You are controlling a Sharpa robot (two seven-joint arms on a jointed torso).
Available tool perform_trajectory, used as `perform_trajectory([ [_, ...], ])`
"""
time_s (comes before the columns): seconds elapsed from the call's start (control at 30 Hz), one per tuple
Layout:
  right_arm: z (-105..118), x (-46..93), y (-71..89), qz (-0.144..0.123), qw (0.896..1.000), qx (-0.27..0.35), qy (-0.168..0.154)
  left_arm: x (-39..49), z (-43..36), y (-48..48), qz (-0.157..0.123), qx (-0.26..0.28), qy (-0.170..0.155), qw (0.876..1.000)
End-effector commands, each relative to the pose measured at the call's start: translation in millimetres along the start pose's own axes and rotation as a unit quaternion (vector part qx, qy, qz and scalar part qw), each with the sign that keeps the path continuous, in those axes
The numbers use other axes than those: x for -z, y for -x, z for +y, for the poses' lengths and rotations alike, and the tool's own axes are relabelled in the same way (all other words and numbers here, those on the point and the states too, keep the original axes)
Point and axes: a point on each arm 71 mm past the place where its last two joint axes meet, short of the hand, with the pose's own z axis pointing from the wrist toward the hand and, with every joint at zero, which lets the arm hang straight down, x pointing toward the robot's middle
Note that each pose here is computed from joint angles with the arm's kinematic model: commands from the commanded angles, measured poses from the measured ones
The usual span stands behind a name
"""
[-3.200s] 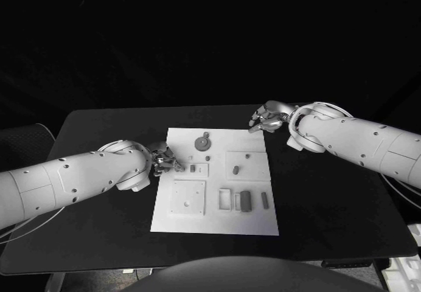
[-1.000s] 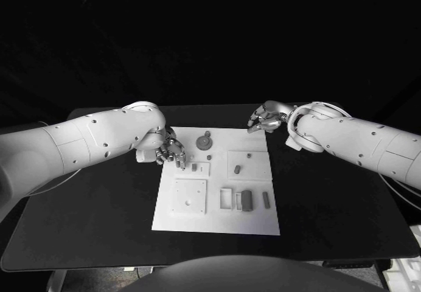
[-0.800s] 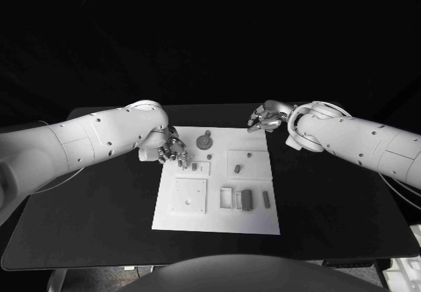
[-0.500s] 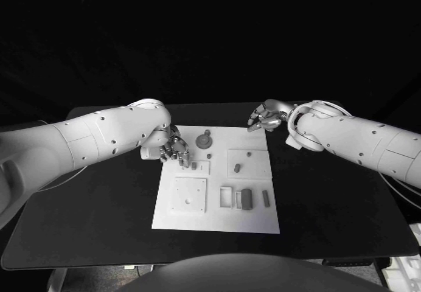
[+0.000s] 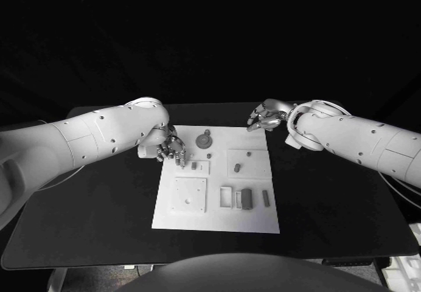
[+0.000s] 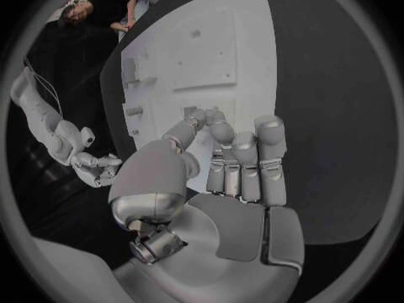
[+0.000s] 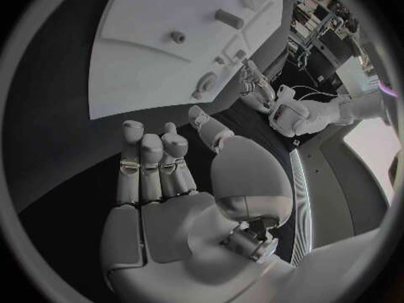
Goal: Assemble the parts on the task board
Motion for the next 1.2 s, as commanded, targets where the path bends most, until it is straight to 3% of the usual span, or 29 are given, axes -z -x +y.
perform_trajectory([
  [0.03, 1, -0.5, -1.5, 0.007, 1.0, 0.001, 0.003, -1.1, -1.0, -2.0, 0.012, -0.015, 0.004, 1.0],
  [0.67, 1, -1.0, -1.6, 0.007, 1.0, 0.001, 0.003, -8.5, -1.6, -2.4, 0.005, -0.026, 0.015, 1.0],
  [1.2, 2, -1.6, -2.0, 0.007, 1.0, 0.001, 0.004, -11.6, -7.7, -7.0, 0.013, -0.032, 0.01, 0.999],
])
